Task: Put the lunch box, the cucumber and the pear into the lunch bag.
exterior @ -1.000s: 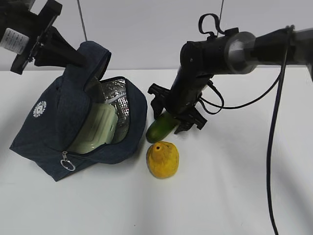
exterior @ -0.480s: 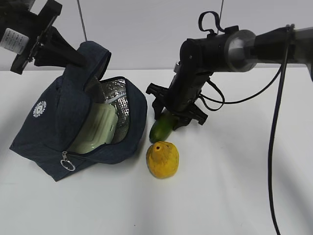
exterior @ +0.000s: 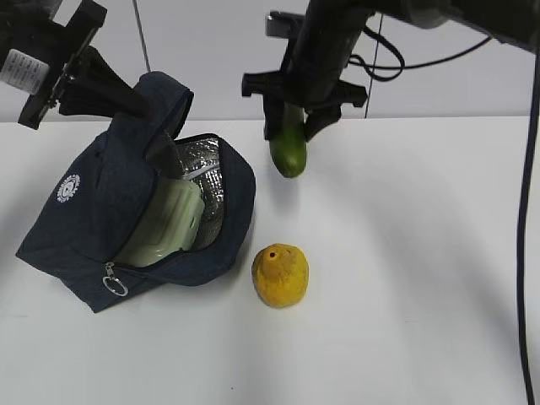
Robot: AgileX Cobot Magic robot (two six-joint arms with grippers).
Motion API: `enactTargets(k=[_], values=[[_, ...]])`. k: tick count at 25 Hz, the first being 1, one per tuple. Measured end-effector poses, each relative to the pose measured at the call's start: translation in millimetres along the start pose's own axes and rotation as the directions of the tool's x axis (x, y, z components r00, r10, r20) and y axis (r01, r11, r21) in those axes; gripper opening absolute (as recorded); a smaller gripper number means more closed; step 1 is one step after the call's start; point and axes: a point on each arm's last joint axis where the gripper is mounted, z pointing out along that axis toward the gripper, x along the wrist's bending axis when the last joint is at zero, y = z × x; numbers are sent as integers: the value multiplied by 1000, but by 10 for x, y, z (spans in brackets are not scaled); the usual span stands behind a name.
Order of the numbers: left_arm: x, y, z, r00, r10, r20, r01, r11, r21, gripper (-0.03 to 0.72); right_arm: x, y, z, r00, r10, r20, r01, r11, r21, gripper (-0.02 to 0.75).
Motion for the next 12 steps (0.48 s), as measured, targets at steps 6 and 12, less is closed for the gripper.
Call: enactTargets(k=[6, 12], values=[[-1, -2, 0, 1000, 0, 1, 0, 1000, 2, 5, 232, 58, -300, 973, -84, -217, 76, 996, -46, 405], [-1, -3, 0, 1000, 0, 1, 0, 1000, 3, 5, 289, -159, -389, 963, -102, -249, 111, 994, 20, 405]])
